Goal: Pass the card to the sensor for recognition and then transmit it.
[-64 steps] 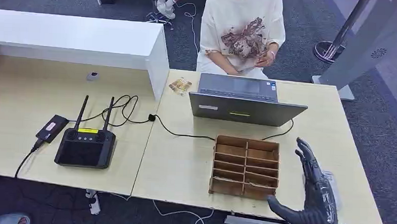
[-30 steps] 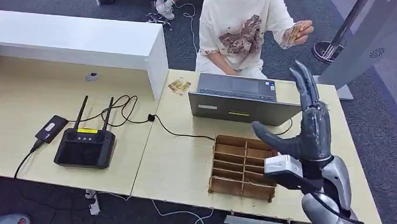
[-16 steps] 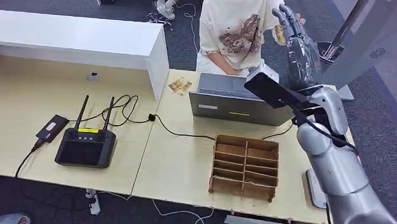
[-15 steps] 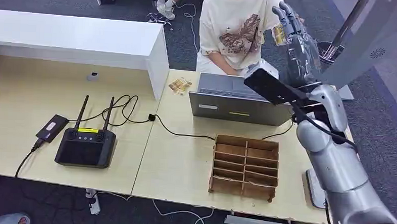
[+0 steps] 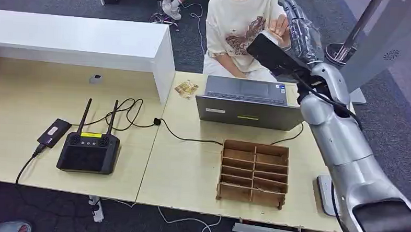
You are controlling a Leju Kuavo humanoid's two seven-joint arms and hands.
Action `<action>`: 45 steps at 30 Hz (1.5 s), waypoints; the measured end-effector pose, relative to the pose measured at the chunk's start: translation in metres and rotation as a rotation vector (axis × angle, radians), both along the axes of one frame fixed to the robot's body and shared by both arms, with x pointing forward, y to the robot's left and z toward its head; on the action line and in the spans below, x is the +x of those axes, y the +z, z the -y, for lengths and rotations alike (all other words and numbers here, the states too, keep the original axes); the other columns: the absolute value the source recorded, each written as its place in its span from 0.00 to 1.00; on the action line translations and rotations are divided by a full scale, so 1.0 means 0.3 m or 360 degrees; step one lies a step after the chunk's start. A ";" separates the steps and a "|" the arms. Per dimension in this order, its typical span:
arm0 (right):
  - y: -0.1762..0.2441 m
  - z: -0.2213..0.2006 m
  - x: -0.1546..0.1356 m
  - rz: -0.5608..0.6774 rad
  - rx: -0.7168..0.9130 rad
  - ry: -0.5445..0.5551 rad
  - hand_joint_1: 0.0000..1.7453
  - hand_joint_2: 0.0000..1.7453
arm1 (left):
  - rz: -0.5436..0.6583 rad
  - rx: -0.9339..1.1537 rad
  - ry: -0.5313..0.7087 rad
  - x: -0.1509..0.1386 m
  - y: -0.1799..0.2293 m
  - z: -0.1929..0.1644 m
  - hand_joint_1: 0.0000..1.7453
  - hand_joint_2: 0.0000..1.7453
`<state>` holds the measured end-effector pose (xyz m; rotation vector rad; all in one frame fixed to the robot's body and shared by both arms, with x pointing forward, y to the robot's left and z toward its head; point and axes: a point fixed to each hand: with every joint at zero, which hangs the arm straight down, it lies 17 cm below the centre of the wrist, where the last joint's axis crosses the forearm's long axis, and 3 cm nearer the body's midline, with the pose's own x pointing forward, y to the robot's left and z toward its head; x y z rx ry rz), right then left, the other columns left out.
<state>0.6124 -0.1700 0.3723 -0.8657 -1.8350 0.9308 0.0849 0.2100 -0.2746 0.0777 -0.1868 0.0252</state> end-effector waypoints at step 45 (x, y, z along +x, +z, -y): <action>-0.150 0.284 0.127 -0.0130 -0.0047 -0.0336 1.00 1.00 | 0.0003 0.0008 -0.0007 0.003 0.001 0.000 0.00 0.00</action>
